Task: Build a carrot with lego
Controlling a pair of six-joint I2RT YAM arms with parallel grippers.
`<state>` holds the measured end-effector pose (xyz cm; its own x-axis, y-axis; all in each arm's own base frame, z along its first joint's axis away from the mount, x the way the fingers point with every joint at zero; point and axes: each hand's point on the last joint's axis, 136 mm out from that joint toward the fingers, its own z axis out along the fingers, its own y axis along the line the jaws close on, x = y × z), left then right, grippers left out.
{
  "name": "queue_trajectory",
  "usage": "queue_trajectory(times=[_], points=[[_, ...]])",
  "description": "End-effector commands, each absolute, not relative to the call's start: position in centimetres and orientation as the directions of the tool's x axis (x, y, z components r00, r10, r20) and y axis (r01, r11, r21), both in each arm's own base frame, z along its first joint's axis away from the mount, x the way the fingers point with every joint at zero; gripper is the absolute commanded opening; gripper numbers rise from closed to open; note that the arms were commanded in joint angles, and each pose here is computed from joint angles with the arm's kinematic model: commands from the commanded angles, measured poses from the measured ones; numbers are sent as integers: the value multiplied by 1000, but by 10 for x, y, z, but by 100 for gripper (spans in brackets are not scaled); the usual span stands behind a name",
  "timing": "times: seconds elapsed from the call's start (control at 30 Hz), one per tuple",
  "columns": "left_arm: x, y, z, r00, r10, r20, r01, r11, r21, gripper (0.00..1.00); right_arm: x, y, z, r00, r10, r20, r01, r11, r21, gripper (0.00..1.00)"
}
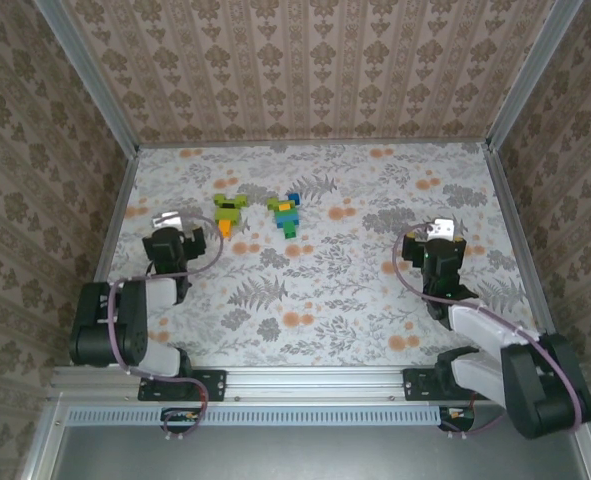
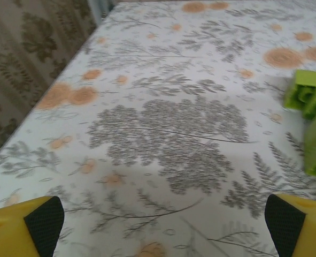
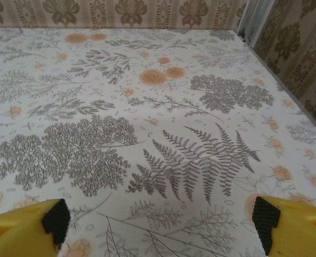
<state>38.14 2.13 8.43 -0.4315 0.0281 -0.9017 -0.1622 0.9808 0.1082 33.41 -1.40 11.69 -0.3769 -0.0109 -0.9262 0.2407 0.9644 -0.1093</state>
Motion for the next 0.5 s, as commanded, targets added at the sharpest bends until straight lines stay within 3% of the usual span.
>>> queue_trajectory(times=[0.0,0.17,0.27,0.47], points=[[397,14,104,-373,85,-924,-127,982,141,100,355,-2,138,-243,-34,-969,165,983,-76,100],[395,11,96,-346,87,-934,-98,987,129,100,372,-2,133,-197,-25,-980,127,991,-51,100],[396,11,97,-343,85,-935,-97,987,126,100,384,-4,106,-242,-18,-970,118,992,-48,100],[396,11,97,-345,86,-935,-96,987,127,100,399,-8,98,-334,25,-942,91,996,-6,100]])
